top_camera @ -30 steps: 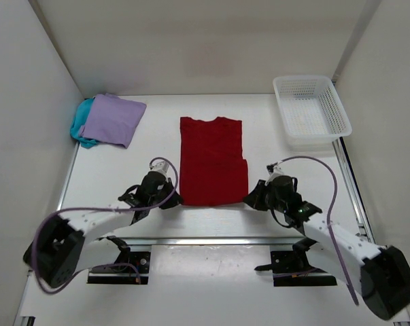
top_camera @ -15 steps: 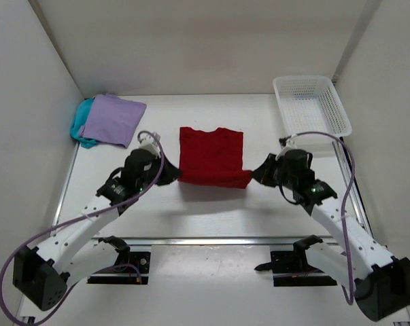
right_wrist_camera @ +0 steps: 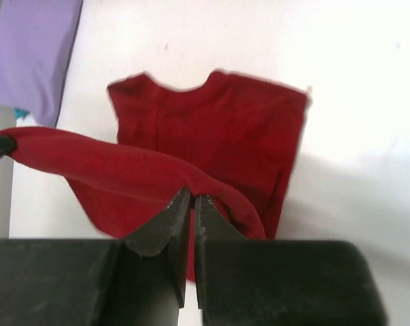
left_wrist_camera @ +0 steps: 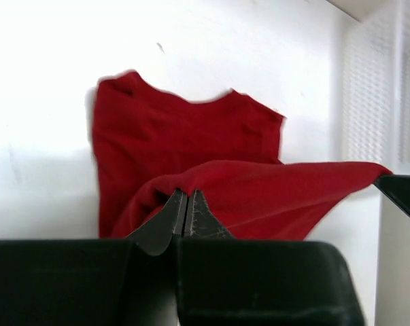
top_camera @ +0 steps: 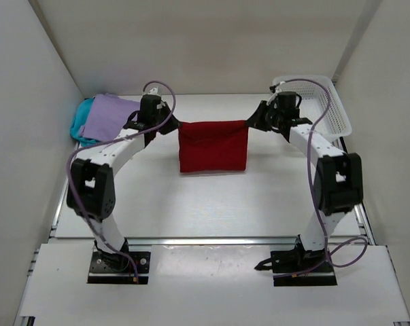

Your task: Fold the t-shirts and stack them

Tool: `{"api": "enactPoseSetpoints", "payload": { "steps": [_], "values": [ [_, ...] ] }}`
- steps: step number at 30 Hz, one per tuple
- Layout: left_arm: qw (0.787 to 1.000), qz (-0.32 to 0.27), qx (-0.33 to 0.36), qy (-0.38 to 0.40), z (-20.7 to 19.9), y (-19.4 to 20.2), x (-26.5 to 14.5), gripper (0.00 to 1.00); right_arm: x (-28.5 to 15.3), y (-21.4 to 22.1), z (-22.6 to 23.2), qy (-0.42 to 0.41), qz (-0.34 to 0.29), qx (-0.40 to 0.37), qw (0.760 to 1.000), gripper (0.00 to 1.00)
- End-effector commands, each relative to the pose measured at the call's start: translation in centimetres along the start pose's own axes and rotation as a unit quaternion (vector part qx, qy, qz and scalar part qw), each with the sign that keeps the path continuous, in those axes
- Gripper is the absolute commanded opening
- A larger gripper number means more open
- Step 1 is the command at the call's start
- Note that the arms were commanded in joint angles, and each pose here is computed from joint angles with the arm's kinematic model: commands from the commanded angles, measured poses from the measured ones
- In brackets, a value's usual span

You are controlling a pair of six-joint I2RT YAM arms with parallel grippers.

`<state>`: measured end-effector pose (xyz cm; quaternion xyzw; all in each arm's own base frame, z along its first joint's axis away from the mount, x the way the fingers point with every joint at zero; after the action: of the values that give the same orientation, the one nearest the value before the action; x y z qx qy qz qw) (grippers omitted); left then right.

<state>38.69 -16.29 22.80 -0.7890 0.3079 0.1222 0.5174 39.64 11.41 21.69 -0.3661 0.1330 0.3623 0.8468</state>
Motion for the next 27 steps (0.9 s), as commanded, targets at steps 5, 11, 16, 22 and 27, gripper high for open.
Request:
{"api": "enactPoseSetpoints", "payload": {
  "steps": [5,11,16,22,27],
  "values": [
    [0.997,-0.037,-0.015,-0.061,3.8,-5.1,4.9,0.21,5.7,-5.5,0.1,-0.034,-0.006,-0.023,0.999,0.15],
    [0.996,-0.069,-0.023,-0.046,3.5,-7.5,4.6,0.45,5.4,-5.3,2.4,-0.046,-0.022,-0.055,0.997,0.48],
    [0.999,-0.036,-0.023,-0.002,1.0,-3.2,4.8,0.41,5.0,-1.8,2.8,-0.047,-0.007,-0.041,0.998,0.18],
    [0.998,0.031,-0.035,0.038,0.1,5.7,5.6,0.4,5.4,6.6,1.8,-0.049,0.032,-0.047,0.997,0.02],
    [0.996,0.068,-0.052,0.04,1.1,10.8,4.4,0.38,5.5,9.7,-2.2,-0.005,0.062,-0.022,0.998,0.0]
  ]
}}
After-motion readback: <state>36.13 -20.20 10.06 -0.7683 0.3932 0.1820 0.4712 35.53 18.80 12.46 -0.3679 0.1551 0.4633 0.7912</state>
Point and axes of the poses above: each gripper's point midway between its finger pads, its own x axis out along the fingers, its own z axis along the line the jaws close on, y = z × x, the point moved 9 cm from there along -x, back along the fingers, and after that the axes turned 11 degrees about x, right-handed, at the moved point
